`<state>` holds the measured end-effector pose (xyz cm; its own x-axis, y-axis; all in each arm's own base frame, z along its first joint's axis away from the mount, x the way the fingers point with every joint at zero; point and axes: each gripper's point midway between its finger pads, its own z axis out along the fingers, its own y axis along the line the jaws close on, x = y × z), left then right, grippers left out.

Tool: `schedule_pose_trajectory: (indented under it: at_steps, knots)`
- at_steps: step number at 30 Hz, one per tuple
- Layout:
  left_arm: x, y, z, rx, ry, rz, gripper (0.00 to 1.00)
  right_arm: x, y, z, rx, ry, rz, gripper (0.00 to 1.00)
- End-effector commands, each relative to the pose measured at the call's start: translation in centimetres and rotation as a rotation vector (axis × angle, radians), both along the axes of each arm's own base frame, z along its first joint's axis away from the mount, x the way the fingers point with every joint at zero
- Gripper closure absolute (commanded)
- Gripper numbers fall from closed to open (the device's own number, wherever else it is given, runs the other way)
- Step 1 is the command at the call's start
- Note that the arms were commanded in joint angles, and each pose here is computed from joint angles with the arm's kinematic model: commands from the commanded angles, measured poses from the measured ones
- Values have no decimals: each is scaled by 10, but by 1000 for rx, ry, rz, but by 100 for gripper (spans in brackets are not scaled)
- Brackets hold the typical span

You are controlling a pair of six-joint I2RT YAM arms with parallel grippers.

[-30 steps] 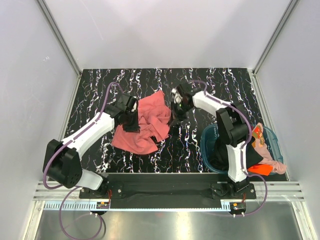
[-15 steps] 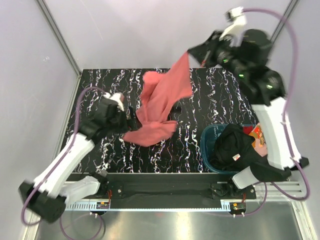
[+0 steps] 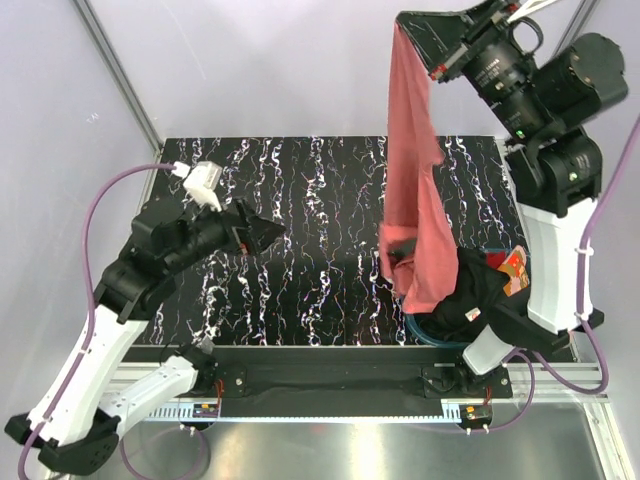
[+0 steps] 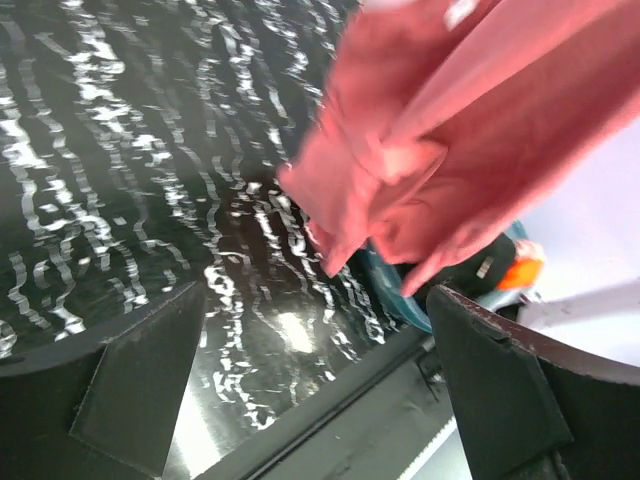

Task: Fold and stack the t-shirts
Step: Flatten the tshirt out

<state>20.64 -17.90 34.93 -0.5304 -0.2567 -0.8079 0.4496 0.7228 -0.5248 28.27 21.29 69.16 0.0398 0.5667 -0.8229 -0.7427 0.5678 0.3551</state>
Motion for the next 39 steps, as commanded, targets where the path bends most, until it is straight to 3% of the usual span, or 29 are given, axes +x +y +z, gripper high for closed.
schedule_pose_trajectory:
  at_steps: [1, 9, 15, 20, 24, 28, 31, 34, 39]
  knots:
    - [-4, -26, 33, -61, -71, -110, 1, -12, -4, 33, 112, -77, 35, 100]
    - [-13, -80, 51, -95, -134, -203, 1, -14, -9, 71, 364, -85, 117, 100]
    - [-5, -142, 25, 20, -207, -228, 1, -12, -5, 67, 386, -43, 152, 100]
    - [26, -176, -5, 147, -227, -206, 1, -24, -13, 70, 402, -45, 153, 100]
    - [67, -169, -41, 334, -233, -48, 1, -33, -17, 72, 408, -40, 160, 100]
    - [99, -141, -57, 477, -232, 161, 9, -38, -20, 73, 411, -34, 161, 100]
    - [98, -115, -56, 528, -189, 278, 10, -37, -19, 69, 401, -16, 156, 100]
    - [77, -103, -54, 467, -216, 268, 10, -34, -17, 65, 389, -8, 156, 100]
    - [46, -114, -51, 317, -287, 56, 2, -28, -12, 58, 369, 17, 154, 100]
